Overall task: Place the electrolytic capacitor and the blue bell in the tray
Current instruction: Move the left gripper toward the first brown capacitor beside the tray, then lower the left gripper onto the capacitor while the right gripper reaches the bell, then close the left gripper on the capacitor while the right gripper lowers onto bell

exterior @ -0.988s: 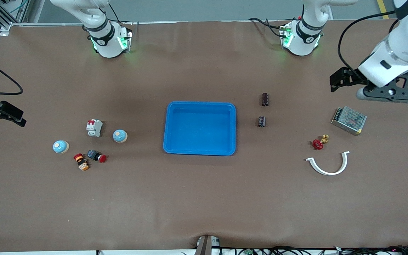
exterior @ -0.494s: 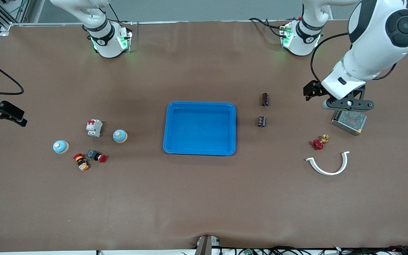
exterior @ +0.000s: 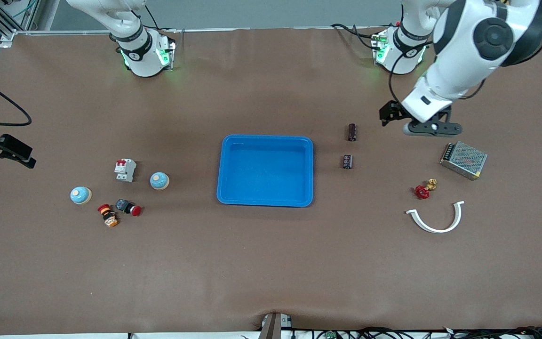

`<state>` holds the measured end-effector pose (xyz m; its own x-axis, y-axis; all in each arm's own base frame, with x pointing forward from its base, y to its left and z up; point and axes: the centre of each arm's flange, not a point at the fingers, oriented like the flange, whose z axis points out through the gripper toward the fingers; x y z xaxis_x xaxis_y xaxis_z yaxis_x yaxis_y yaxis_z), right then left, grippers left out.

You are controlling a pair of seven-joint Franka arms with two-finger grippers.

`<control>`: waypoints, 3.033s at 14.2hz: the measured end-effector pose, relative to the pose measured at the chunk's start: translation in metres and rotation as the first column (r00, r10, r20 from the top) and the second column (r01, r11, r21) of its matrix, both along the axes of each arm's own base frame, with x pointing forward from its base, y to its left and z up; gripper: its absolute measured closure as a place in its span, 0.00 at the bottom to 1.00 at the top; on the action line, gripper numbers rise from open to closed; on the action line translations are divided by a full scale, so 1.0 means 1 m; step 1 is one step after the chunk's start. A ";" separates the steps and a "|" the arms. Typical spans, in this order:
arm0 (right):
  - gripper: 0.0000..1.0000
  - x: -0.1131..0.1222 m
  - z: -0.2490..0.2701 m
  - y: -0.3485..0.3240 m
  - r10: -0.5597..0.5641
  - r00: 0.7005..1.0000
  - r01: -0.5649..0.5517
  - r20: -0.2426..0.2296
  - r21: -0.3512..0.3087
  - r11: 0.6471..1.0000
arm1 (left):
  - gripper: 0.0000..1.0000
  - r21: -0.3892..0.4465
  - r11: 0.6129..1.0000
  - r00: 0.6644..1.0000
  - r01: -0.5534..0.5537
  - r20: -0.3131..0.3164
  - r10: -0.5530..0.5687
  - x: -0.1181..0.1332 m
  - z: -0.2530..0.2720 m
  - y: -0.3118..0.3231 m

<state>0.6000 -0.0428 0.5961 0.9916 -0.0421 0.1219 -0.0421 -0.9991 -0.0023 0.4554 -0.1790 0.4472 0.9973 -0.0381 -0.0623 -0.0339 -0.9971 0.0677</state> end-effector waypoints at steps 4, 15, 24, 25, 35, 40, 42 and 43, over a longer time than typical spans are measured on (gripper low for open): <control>0.00 0.001 -0.013 0.001 0.002 0.999 -0.002 -0.036 0.005 1.000 | 0.00 0.001 1.000 0.999 -0.024 0.037 0.024 -0.032 -0.042 -0.035; 0.00 0.026 -0.038 0.012 0.089 0.995 -0.089 -0.051 0.000 0.996 | 0.00 0.013 1.000 0.993 0.026 0.113 -0.028 -0.106 -0.158 -0.054; 0.00 0.034 -0.122 0.092 0.200 0.964 -0.199 -0.178 0.026 0.980 | 0.00 -0.031 0.999 0.998 0.011 0.062 -0.009 -0.111 -0.220 -0.054; 0.00 0.033 -0.132 0.099 0.195 0.962 -0.191 -0.192 0.037 0.981 | 0.00 -0.033 0.999 0.998 0.011 0.057 -0.009 -0.112 -0.224 -0.054; 0.00 0.003 -0.252 0.130 0.152 0.957 -0.140 -0.245 0.066 0.988 | 0.00 -0.043 0.998 0.998 0.041 0.043 -0.040 -0.123 -0.255 -0.054; 0.00 -0.015 -0.287 0.153 0.144 0.966 -0.136 -0.215 0.055 0.989 | 0.00 -0.022 0.995 0.995 0.093 0.047 -0.092 -0.119 -0.261 -0.045; 0.00 -0.021 -0.300 0.150 0.138 0.969 -0.130 -0.207 0.052 0.990 | 0.00 -0.015 0.995 0.994 0.098 0.051 -0.098 -0.115 -0.261 -0.038; 0.00 -0.023 -0.304 0.149 0.137 0.969 -0.130 -0.207 0.051 0.990 | 0.00 -0.014 0.995 0.994 0.097 0.052 -0.096 -0.114 -0.262 -0.036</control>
